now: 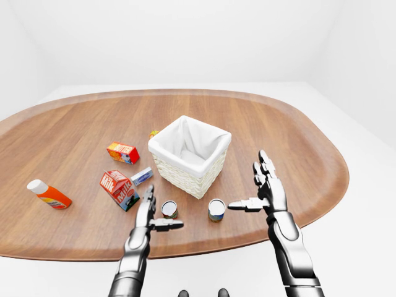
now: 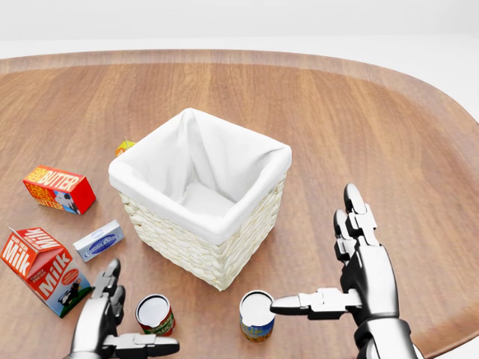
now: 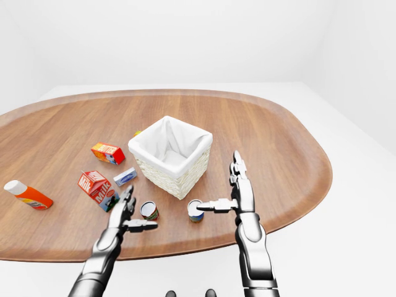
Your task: Pick up the tomato sauce, and put it in the basket.
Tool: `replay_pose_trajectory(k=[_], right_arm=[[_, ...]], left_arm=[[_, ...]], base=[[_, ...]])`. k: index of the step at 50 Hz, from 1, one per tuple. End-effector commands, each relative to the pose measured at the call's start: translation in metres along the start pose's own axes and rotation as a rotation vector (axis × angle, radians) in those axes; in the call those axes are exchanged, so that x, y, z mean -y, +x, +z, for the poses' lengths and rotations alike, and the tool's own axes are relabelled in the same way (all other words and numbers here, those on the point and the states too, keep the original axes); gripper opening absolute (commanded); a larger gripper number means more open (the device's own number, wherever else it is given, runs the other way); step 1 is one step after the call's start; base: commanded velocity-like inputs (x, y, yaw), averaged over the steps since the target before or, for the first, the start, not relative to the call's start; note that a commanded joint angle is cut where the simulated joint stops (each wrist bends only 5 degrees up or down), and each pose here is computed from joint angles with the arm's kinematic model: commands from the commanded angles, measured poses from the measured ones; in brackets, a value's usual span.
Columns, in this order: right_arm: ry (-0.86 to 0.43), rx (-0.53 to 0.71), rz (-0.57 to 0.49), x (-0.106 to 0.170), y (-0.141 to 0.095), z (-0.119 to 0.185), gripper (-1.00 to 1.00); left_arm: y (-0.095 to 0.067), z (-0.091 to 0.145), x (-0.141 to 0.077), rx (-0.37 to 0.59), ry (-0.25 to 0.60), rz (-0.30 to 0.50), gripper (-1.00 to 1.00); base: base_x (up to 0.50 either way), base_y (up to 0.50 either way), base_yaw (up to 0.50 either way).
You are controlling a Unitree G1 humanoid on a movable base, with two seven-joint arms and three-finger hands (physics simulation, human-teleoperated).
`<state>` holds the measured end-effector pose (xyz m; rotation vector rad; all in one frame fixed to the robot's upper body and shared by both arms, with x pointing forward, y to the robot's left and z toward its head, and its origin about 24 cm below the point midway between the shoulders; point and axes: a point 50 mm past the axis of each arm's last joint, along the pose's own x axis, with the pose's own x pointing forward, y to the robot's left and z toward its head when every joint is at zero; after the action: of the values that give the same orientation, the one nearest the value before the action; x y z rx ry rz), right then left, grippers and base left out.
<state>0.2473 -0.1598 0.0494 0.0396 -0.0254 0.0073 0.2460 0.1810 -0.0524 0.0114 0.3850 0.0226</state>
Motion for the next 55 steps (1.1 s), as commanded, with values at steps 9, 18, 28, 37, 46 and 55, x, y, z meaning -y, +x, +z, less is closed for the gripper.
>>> replay_pose_trajectory(k=[9,18,28,37,46,55], right_arm=[[0.000,-0.001,0.000,0.000,0.000,0.000,1.00],[0.001,-0.001,-0.002,0.001,0.001,-0.002,1.00],[-0.001,-0.003,0.000,0.000,0.001,-0.002,1.00],[-0.001,-0.004,0.000,0.000,0.000,-0.002,1.00],[0.000,-0.005,0.001,0.000,0.001,-0.004,1.00],[0.000,-0.005,0.000,0.000,0.001,-0.003,1.00]], left_arm=[[0.008,-0.009,-0.001,-0.070,0.010,0.018,1.00],[0.009,-0.008,0.001,-0.069,0.010,0.014,1.00],[0.009,-0.006,0.001,-0.057,0.008,0.013,1.00],[0.010,-0.005,0.001,-0.054,0.010,0.016,1.00],[0.011,-0.007,0.001,-0.070,0.013,0.019,1.00],[0.017,-0.004,0.004,-0.078,0.011,0.019,1.00]], base=[[0.00,0.00,0.00],[0.00,0.00,0.00],[0.00,0.00,0.00],[0.00,0.00,0.00],[0.00,0.00,0.00],[0.00,0.00,0.00]])
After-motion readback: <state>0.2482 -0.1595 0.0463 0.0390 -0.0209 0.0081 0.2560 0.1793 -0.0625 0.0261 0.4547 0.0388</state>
